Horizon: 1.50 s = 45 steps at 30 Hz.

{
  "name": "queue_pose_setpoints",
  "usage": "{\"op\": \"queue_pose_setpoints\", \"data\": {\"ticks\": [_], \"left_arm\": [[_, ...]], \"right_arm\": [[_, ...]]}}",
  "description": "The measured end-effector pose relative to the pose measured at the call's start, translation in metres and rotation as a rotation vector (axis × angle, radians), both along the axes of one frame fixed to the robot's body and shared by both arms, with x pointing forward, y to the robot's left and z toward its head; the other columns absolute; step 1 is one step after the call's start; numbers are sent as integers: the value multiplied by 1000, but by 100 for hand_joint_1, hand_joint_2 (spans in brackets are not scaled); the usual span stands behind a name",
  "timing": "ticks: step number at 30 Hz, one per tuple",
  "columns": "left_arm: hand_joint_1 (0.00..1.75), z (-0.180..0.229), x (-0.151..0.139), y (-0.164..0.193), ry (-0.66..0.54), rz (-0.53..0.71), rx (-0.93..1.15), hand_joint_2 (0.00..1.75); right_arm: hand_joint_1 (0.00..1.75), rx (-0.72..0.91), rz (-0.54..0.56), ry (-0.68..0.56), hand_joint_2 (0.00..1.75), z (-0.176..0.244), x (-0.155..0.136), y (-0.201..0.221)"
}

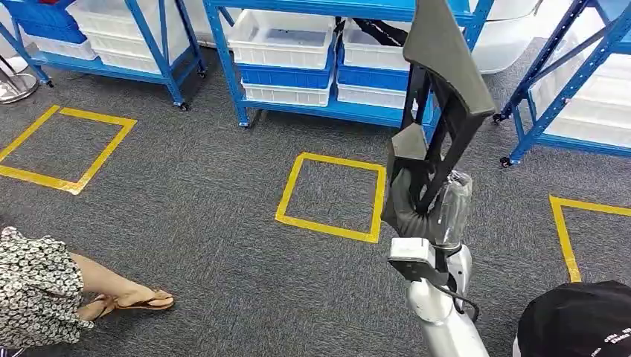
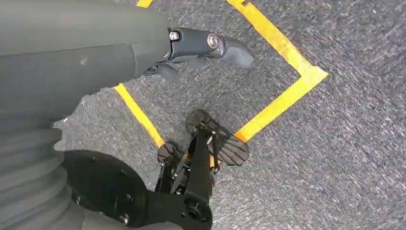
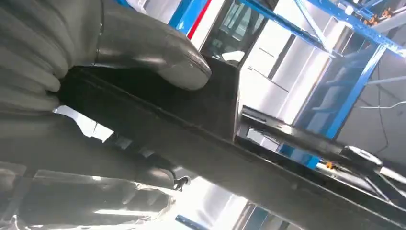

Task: Take the parts from the cabinet and place them on the table.

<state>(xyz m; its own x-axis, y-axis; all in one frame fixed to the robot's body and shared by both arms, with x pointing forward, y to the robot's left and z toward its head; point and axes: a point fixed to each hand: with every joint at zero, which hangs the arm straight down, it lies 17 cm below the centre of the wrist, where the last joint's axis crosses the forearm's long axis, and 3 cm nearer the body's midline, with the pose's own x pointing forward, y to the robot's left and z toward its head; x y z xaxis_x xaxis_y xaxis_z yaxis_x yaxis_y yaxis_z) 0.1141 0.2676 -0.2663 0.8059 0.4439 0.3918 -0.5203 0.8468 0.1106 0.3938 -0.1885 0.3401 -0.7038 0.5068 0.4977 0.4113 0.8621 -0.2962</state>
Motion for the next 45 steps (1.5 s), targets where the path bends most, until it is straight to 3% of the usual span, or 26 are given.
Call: {"op": "queue_pose_setpoints", "data": {"ticks": [16, 28, 35, 45], "left_arm": [[0, 1, 4, -4, -9, -20, -1, 175], [0, -2, -8, -15, 55, -62, 9, 175], [0, 3, 5, -18, -11, -122, 27, 175], [0, 1, -1, -26, 42, -170, 26, 175]], "right_arm": [[175, 3, -19, -27, 175, 6, -6, -6], [175, -50, -66, -14, 175, -4, -12, -12], [175, -57, -125, 13, 175, -15, -22, -28], [175, -64, -153, 49, 175, -32, -30, -39]]}}
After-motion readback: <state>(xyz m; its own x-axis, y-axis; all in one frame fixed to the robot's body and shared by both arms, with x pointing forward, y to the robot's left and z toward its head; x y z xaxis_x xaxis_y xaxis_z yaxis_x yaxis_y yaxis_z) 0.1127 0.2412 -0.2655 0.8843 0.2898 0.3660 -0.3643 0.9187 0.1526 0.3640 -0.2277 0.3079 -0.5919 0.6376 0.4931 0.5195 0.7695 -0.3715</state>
